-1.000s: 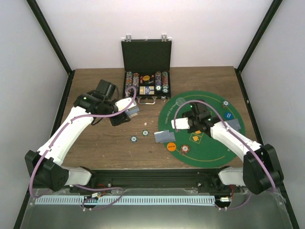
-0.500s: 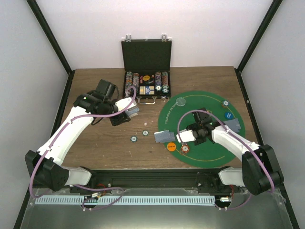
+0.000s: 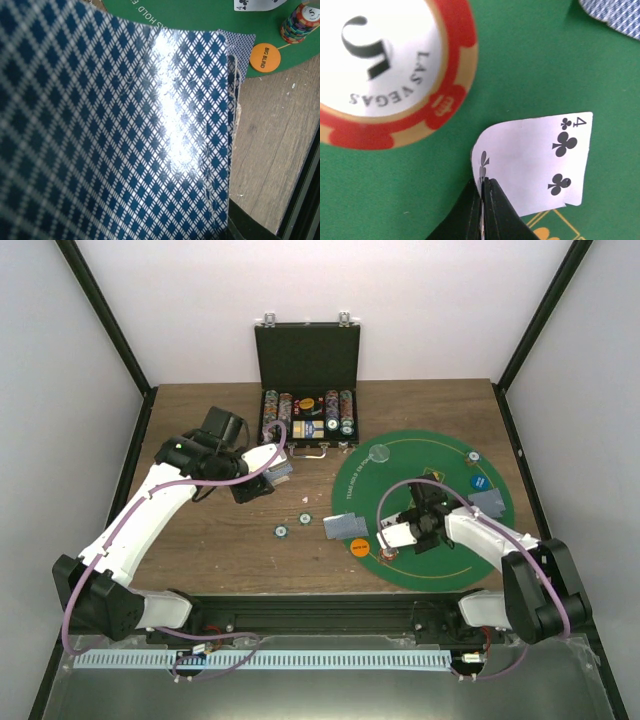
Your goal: Distribute texas hold em gaming equipment
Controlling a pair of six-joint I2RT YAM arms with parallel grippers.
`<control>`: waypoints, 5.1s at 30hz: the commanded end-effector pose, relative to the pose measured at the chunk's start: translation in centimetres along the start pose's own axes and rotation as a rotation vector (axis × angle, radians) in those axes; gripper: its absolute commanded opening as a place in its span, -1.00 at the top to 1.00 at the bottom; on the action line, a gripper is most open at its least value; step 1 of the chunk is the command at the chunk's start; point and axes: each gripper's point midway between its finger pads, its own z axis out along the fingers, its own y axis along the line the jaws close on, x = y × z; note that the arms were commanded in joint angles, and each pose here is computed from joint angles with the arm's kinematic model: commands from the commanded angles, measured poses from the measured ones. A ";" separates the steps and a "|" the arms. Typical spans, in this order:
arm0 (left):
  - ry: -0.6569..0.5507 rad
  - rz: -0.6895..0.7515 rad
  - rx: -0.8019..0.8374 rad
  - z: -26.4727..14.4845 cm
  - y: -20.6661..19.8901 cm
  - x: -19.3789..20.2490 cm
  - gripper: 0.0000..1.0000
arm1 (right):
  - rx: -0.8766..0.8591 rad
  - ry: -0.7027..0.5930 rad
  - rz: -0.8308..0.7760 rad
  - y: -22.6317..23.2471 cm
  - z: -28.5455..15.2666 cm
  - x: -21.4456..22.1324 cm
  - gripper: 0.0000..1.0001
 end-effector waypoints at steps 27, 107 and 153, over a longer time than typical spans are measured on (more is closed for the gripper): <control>-0.012 0.005 -0.003 0.1 0.5 -0.6 0.22 | 0.680 -0.178 0.673 -18.2 -15.8 2.6 -0.56; 0.000 -0.001 0.004 0.3 0.7 -0.6 0.19 | -0.094 0.063 1.921 -3.9 2.0 -3.7 0.78; 0.001 -0.009 0.007 0.3 0.5 -0.5 0.19 | -0.087 0.042 1.966 -5.4 2.1 1.1 0.99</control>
